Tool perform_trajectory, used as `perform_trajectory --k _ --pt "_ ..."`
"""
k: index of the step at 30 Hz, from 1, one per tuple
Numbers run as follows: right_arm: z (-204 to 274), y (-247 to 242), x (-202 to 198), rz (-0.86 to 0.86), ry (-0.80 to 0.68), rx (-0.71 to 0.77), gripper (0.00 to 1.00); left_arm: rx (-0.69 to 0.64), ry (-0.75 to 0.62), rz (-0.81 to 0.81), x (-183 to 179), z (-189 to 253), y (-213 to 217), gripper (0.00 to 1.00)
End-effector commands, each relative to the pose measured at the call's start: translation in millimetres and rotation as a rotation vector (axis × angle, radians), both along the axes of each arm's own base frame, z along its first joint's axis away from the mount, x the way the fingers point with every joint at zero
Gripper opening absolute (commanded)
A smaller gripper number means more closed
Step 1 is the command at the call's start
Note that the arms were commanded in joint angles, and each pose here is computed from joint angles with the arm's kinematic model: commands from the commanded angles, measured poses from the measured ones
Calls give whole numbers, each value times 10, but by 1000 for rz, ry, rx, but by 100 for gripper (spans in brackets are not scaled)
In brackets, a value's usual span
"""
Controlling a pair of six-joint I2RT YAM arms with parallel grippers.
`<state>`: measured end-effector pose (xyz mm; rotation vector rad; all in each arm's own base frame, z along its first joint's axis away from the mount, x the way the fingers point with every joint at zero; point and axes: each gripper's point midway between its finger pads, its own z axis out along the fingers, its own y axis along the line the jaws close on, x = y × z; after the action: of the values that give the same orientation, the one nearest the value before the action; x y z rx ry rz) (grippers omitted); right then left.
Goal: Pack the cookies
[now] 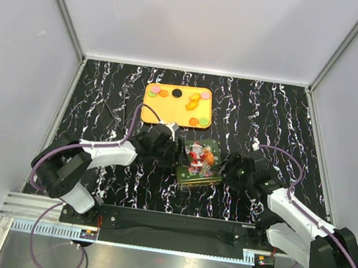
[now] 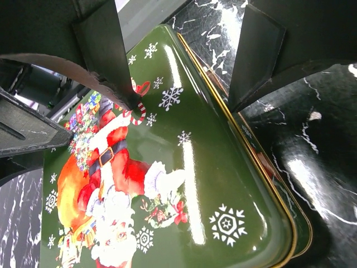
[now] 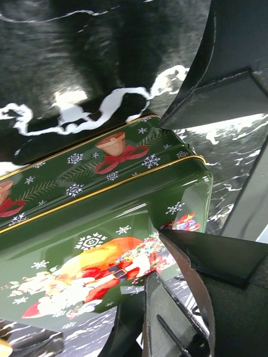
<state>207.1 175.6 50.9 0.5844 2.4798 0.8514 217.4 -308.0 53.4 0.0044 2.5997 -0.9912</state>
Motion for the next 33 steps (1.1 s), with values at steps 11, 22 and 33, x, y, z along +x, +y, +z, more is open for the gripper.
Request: perform_trajectory --k 11,22,33 --pt "-209 58 -106 67 2 -74 29 41 35 -107 -137 -23 -157 75" --pt "364 -230 72 -16 -123 -204 75 65 41 -110 -130 -35 -96 76" --pt "178 -201 -61 0 -70 -170 73 71 31 -114 -103 16 -81 76"
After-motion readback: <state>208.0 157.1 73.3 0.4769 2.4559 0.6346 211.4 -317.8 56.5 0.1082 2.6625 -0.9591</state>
